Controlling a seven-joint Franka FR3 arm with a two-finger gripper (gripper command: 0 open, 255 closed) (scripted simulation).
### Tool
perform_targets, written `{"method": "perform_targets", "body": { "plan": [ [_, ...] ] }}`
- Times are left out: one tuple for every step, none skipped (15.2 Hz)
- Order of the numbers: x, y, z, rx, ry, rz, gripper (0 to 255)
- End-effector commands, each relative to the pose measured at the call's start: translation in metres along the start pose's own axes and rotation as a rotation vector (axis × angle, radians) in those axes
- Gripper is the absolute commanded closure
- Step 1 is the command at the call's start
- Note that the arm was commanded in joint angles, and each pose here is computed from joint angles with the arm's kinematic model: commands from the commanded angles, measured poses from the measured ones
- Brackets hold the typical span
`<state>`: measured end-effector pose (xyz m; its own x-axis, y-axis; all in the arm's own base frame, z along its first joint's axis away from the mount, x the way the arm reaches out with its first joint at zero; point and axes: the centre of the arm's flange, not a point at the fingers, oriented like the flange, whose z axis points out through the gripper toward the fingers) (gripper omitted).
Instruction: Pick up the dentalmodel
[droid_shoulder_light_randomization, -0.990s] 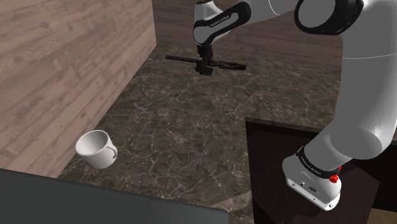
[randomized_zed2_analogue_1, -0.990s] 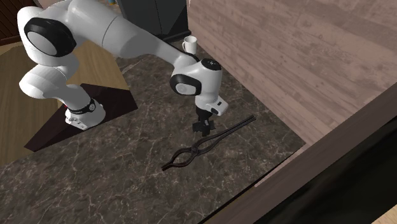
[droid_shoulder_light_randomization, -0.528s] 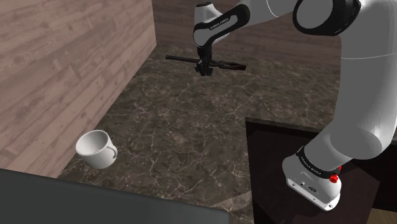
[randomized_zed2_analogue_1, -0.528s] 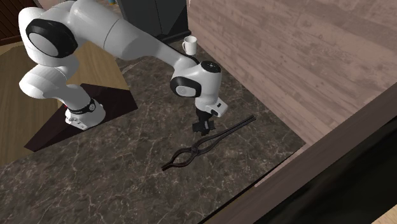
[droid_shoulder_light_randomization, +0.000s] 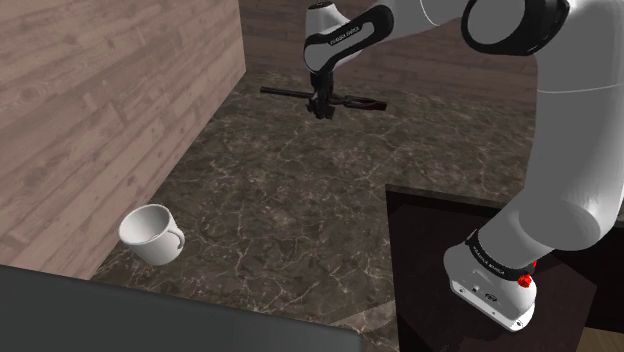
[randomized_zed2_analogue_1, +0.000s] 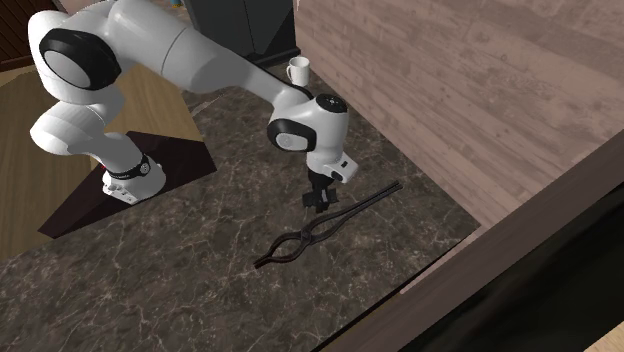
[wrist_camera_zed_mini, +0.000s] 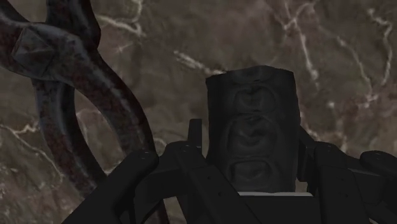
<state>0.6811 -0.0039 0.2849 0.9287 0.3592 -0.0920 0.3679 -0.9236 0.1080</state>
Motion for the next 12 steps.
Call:
{"method": "perform_targets", "body": {
  "plan": [
    [-0.002, 0.001, -0.008, 0.001, -0.002, 0.0, 255],
    [-0.002, 0.002, -0.013, 0.001, -0.002, 0.0, 255],
    [-0.003, 0.002, -0.019, 0.001, -0.002, 0.0, 255],
    [-0.003, 0.003, -0.024, 0.001, -0.002, 0.0, 255],
    [-0.004, 0.003, -0.029, 0.001, -0.002, 0.0, 255],
    [-0.004, 0.004, -0.034, 0.001, -0.002, 0.0, 255],
    [-0.005, 0.005, -0.039, 0.001, -0.002, 0.0, 255],
    [-0.005, 0.005, -0.045, 0.001, -0.002, 0.0, 255],
    [-0.006, 0.006, -0.05, 0.001, -0.002, 0.0, 255],
    [-0.006, 0.006, -0.055, 0.001, -0.002, 0.0, 255],
    [-0.007, 0.007, -0.06, 0.001, -0.002, 0.0, 255],
    [-0.007, 0.007, -0.066, 0.001, -0.002, 0.0, 255]
  ]
}}
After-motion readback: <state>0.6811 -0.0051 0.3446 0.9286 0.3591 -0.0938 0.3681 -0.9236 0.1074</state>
